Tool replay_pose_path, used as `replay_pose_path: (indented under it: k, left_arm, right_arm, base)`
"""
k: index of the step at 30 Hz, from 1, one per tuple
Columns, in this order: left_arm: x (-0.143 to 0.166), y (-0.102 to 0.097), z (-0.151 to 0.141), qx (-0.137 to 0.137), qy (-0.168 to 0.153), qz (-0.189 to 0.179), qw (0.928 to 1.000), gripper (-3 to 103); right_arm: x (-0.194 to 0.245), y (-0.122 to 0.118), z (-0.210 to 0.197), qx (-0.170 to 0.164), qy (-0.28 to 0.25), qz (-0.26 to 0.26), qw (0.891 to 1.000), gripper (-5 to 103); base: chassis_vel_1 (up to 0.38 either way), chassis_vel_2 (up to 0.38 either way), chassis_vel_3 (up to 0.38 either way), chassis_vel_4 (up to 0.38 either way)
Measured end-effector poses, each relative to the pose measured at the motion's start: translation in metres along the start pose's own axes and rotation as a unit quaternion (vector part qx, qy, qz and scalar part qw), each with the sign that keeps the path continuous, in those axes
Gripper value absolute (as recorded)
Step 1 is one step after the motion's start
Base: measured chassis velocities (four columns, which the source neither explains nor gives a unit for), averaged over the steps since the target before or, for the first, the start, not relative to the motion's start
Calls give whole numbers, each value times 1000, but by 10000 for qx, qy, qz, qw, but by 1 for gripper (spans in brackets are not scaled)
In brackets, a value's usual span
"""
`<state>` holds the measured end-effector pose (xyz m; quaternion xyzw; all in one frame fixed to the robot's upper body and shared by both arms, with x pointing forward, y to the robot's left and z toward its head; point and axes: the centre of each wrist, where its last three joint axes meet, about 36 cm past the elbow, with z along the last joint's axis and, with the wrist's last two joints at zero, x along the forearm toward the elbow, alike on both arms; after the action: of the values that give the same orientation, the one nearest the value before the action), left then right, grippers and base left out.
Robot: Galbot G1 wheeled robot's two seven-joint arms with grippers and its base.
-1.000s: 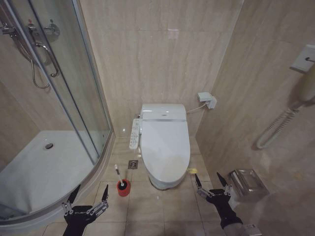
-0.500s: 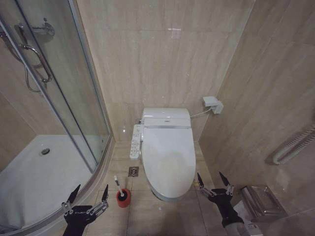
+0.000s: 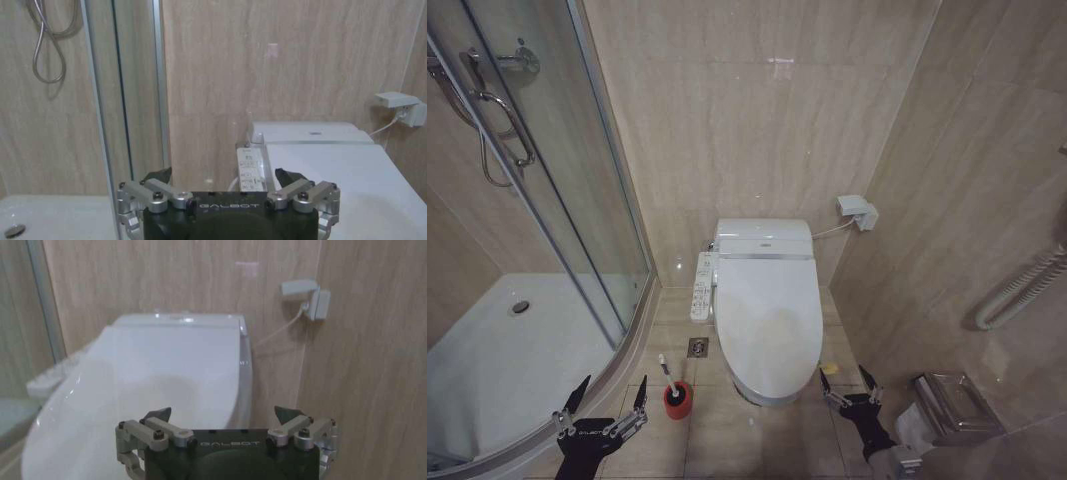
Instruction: Open the toilet lid, clean the toilet bowl with a toilet brush, close the toilet lid, and flush.
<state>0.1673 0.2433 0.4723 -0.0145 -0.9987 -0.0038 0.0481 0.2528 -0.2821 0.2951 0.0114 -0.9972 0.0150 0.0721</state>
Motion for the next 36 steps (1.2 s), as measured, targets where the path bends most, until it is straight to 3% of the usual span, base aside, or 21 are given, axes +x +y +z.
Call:
replay_pose_path:
  k: [9,15,36]
  left_arm:
    - [0,0,0,0,0,0,10000,100]
    - [0,0,0,0,0,0,10000,100]
    - [0,0,0,0,0,0,10000,100]
  right_arm:
    - [-2,-12,39,100,344,54,9993,100]
    - [-21,-11,65,-1,551,151,9984,100]
    - [-71,-28,92,303,775,336,9960,100]
  base:
    - [0,0,0,0]
    - [0,0,0,0]
    - [0,0,0,0]
